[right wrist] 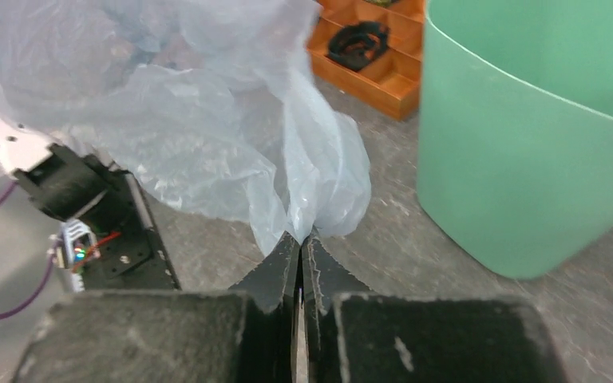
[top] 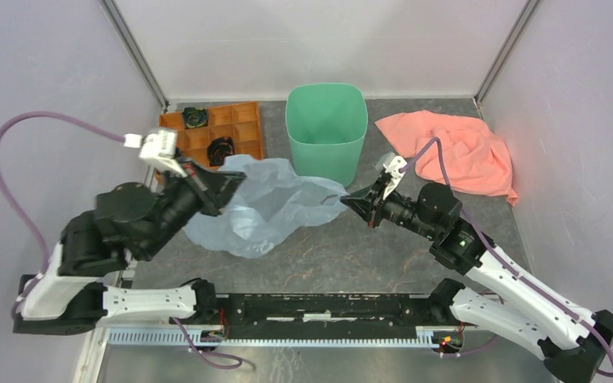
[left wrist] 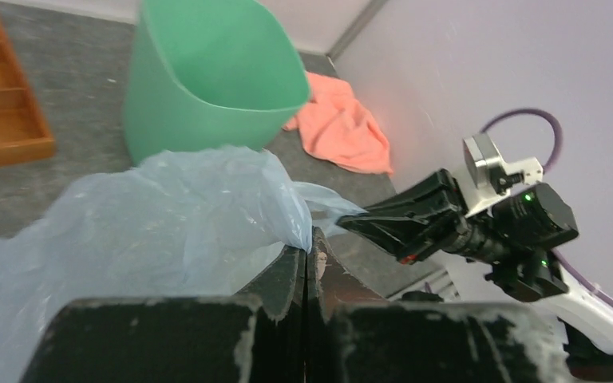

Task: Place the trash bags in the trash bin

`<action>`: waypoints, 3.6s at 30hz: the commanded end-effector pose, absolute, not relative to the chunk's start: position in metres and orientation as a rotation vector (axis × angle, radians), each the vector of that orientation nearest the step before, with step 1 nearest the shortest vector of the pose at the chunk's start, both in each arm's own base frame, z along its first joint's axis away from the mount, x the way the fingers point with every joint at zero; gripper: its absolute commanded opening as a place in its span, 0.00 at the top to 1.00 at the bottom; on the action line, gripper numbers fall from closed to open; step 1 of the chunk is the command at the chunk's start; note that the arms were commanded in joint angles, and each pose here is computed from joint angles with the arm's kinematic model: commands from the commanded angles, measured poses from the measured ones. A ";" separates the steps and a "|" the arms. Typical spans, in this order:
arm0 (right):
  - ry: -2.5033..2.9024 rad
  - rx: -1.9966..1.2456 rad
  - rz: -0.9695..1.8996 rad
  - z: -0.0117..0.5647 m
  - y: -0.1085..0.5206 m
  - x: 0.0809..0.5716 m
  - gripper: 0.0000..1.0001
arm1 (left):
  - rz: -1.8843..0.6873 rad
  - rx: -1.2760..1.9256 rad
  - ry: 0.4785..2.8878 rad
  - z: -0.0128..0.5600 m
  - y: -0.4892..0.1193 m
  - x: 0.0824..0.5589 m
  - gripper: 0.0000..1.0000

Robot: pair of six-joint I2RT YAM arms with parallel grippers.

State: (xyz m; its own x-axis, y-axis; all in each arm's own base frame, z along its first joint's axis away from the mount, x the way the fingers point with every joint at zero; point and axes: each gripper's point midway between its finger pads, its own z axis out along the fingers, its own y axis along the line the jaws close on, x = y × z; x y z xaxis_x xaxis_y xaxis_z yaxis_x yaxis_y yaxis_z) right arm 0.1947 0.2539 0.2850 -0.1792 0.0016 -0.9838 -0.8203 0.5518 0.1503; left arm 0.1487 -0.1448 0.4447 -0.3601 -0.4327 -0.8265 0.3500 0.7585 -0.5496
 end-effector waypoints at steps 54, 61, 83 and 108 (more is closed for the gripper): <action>1.876 -0.190 0.281 0.278 0.115 0.211 0.02 | -0.517 -0.329 1.967 0.351 -0.220 0.201 0.98; 1.857 -0.301 0.624 0.218 0.178 0.201 0.02 | -0.504 -0.397 1.935 0.349 -0.198 0.199 0.98; 1.592 -0.236 1.031 0.226 0.198 0.300 0.02 | -0.641 -0.290 1.950 0.345 -0.207 0.186 0.98; 1.312 -0.821 1.396 0.282 0.281 0.164 0.94 | -0.507 -0.221 2.041 0.330 -0.243 0.213 0.98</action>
State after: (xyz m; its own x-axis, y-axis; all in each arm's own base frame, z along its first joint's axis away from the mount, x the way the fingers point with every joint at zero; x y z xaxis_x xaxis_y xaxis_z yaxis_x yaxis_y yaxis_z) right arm 0.1891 0.2640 0.2720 -0.3023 0.2702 -0.9141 -0.9233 0.1554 0.3512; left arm 0.2051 -0.2481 0.3178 -0.5095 -0.3419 -0.7896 0.0700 0.8982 -0.4340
